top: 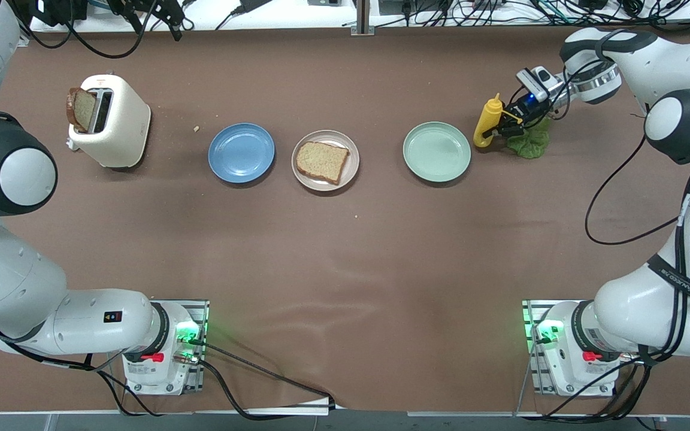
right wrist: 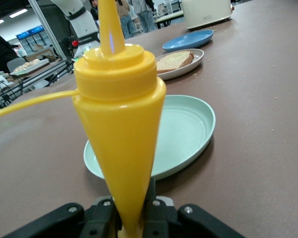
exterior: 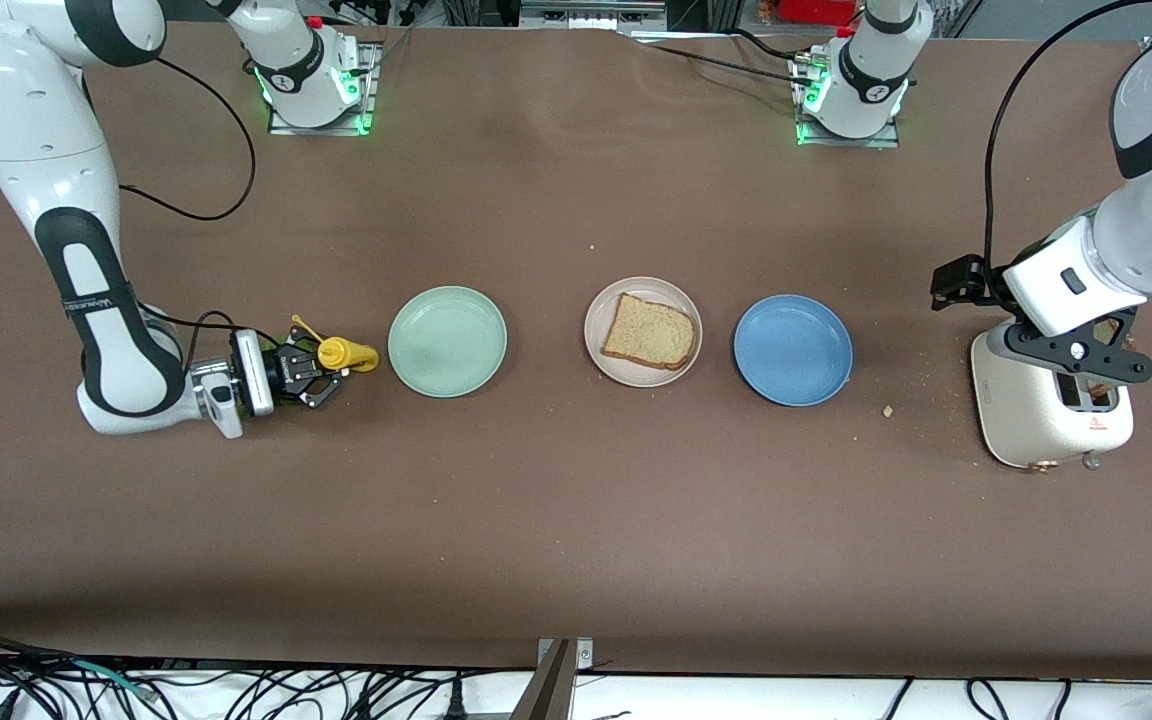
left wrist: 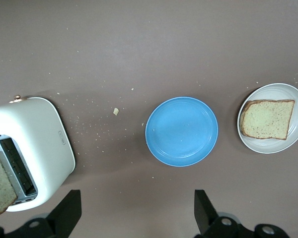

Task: Make sandwich in beige plate with both arms
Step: 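Set the mustard bottle on the table and open the right gripper, then move the right gripper down to the green lettuce leaf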

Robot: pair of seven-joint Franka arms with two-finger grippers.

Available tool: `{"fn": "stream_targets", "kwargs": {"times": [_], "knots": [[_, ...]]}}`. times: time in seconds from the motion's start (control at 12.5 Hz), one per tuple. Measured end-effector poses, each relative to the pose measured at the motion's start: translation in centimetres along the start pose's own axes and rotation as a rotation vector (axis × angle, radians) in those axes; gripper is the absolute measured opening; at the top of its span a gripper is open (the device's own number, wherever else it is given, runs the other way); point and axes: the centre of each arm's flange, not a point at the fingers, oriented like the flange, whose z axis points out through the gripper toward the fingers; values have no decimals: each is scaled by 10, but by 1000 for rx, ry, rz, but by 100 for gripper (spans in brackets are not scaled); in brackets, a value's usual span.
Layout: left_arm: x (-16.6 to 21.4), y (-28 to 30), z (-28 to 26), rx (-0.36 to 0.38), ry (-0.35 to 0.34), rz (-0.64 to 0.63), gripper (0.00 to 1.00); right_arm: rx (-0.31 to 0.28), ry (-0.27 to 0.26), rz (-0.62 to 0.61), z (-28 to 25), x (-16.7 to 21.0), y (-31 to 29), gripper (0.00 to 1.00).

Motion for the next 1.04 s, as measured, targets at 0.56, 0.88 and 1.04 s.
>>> {"fn": "stream_targets", "kwargs": {"times": [0.56,0.88,1.04], "knots": [[0,0,0,0,0,0,100,-92,-45,10,2,11,-31,19],[0,0,0,0,0,0,100,-104,-11,38,11,4,-36,19],[0,0,0,0,0,0,100,-112,-12,40,11,3,-36,18]]}}
